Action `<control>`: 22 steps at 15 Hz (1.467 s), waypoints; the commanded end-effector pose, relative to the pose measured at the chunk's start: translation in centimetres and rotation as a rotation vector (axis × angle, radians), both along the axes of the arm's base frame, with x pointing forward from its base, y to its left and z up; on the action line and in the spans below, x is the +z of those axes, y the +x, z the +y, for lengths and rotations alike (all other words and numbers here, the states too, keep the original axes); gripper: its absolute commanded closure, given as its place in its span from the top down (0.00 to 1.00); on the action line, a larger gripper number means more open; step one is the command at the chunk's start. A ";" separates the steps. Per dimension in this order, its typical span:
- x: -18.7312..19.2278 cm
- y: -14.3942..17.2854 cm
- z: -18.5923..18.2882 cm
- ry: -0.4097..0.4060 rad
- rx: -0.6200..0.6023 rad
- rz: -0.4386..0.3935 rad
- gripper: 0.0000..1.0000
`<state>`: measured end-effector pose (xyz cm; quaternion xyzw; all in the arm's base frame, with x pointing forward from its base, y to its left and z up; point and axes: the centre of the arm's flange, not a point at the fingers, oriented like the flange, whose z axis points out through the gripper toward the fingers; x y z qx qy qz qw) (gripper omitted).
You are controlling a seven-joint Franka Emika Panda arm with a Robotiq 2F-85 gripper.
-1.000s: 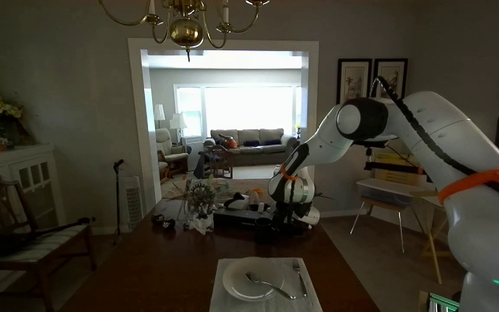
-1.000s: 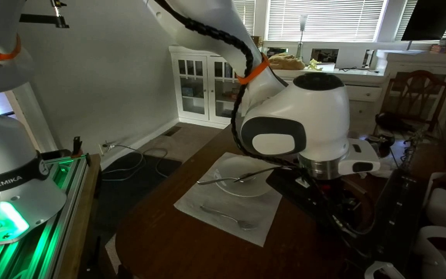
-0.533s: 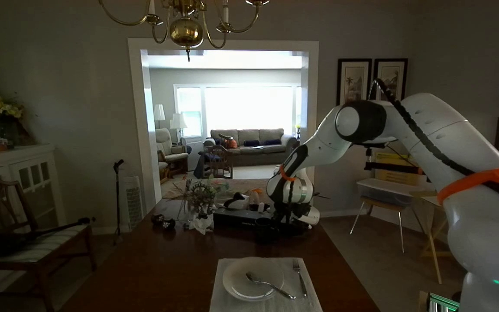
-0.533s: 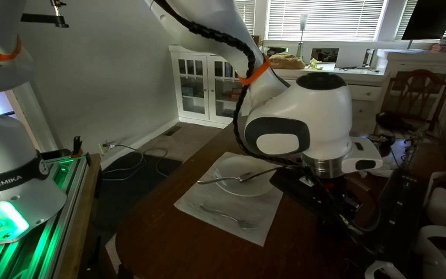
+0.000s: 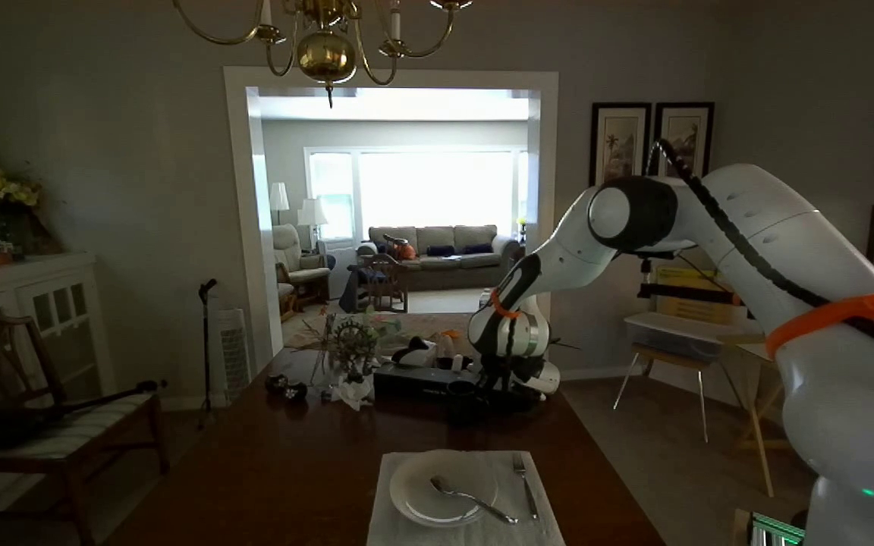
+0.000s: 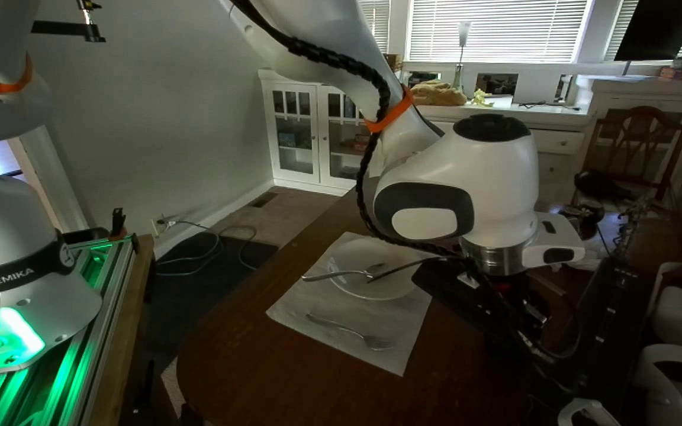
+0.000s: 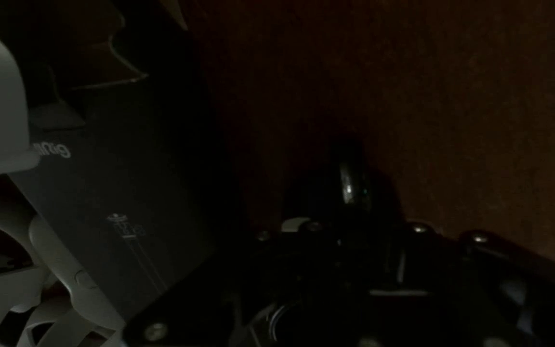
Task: Move the black cup to the left closer to the napkin
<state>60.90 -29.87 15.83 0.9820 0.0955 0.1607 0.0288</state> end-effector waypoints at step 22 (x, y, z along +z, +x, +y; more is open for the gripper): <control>8.1 -15.0 5.0 -0.094 -0.403 0.044 0.05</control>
